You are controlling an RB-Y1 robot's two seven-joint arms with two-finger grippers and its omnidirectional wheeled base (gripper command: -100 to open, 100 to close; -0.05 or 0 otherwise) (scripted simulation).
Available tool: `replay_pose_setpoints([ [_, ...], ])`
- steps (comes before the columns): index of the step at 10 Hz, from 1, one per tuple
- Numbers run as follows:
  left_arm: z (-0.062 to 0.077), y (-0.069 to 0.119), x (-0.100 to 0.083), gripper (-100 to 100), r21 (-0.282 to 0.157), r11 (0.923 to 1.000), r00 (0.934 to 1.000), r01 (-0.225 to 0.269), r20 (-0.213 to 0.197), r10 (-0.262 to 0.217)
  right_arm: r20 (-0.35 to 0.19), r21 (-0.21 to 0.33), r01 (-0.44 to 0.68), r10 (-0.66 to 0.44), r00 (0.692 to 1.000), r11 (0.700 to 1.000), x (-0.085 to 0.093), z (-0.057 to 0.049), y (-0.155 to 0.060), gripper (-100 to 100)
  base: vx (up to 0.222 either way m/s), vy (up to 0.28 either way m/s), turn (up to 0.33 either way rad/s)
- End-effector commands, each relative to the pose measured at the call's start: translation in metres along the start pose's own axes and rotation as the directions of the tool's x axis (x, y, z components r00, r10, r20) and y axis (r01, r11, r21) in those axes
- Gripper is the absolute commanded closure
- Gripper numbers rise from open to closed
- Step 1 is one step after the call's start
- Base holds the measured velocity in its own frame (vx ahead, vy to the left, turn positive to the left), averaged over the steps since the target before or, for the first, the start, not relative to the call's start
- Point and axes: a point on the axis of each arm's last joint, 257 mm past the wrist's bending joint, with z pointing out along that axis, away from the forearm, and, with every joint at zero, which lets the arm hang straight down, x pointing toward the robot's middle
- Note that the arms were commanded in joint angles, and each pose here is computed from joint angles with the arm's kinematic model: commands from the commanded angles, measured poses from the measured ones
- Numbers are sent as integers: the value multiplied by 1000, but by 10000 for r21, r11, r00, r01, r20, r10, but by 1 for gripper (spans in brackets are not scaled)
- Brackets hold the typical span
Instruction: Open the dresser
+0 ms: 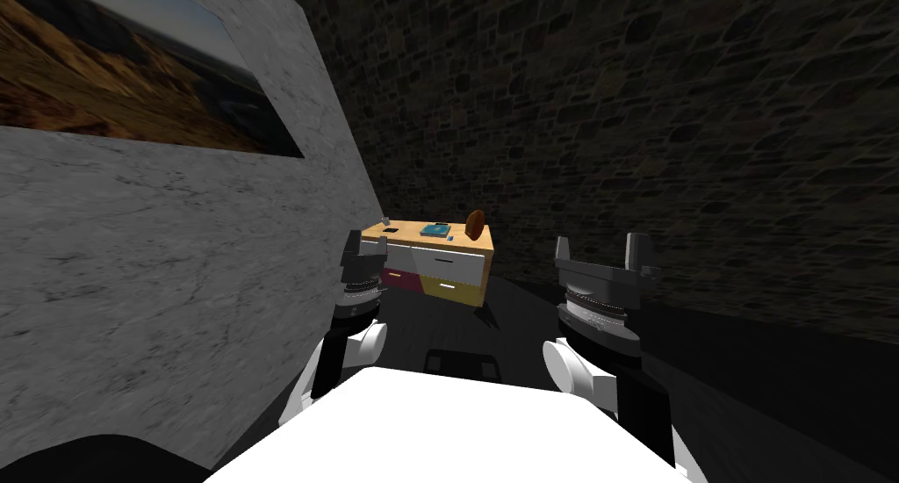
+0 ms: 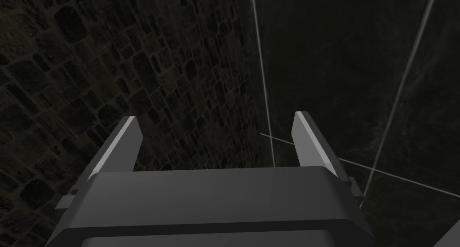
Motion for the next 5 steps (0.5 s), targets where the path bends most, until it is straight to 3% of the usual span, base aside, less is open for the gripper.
replay_pose_setpoints([
  [1, 0, 0, 0, 0, 0, 10000, 10000, 0, 0, 0, 0, 0, 0, 0, 10000, 10000, 0, 0, 0, 0, 0, 0, 0],
  [5, 0, 0, 0, 0, 3, 10000, 10000, 0, 0, 0, -1, -3, 0, 0, 10000, 10000, 0, 0, 0, 0, 0, 0, 0],
])
